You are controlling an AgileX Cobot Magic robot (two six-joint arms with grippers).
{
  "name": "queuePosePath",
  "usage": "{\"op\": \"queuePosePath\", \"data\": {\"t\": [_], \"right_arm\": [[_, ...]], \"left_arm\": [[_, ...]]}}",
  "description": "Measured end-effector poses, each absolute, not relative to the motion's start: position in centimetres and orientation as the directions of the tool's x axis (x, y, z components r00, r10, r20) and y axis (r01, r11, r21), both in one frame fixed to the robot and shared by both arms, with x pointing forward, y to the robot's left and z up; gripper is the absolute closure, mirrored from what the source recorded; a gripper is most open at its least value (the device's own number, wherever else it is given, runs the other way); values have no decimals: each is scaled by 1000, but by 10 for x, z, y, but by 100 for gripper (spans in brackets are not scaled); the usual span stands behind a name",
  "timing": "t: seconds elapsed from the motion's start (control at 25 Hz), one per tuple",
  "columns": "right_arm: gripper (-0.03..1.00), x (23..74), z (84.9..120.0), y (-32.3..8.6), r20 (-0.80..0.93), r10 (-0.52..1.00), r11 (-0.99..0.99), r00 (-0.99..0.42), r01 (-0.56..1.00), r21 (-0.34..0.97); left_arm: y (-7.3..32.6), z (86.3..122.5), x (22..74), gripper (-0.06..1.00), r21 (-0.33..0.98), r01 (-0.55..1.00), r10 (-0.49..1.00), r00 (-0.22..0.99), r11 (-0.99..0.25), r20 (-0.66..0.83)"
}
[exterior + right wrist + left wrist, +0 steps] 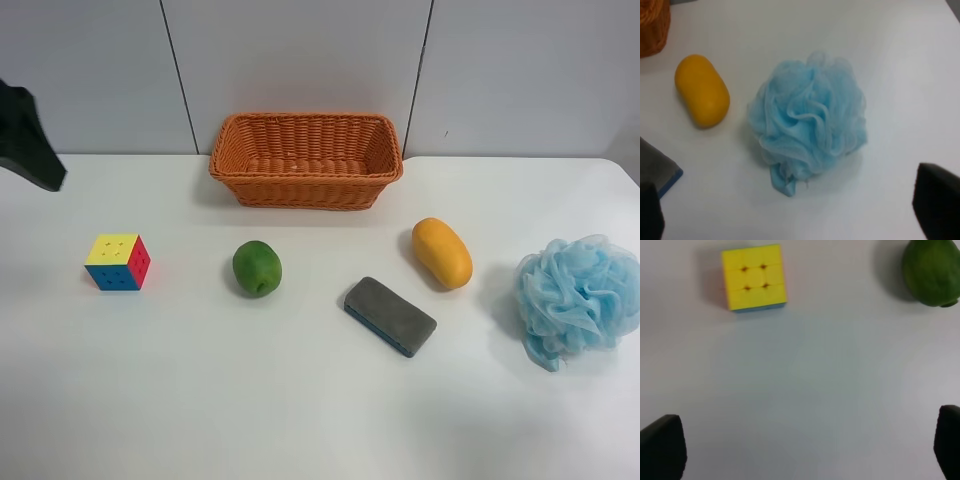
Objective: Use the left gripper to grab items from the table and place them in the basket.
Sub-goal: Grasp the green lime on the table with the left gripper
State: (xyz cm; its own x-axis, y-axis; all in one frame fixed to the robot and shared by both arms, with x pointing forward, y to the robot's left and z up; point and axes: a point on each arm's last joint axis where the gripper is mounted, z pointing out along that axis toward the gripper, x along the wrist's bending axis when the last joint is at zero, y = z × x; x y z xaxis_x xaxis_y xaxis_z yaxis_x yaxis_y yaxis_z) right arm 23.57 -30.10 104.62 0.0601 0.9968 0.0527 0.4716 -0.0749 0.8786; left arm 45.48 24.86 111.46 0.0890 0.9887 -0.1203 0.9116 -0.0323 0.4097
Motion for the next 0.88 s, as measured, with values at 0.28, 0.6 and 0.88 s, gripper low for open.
{"op": "queuePosePath", "data": {"t": [0.28,0.6,0.88], "right_arm": [[-2,236,1046,-301,53,997,-75,60,472,879],[-2,236,1046,-301,53,997,-75,60,472,879],[-2,236,1046,-301,53,997,-75,60,472,879]], "left_arm": [[190,1072,500,-5,327,944,983,97,-41,-155],[139,1029,548,-5,236,969,983,112,-76,-144],[122,982,571,-5,157,987,981,70,-42,-179]]}}
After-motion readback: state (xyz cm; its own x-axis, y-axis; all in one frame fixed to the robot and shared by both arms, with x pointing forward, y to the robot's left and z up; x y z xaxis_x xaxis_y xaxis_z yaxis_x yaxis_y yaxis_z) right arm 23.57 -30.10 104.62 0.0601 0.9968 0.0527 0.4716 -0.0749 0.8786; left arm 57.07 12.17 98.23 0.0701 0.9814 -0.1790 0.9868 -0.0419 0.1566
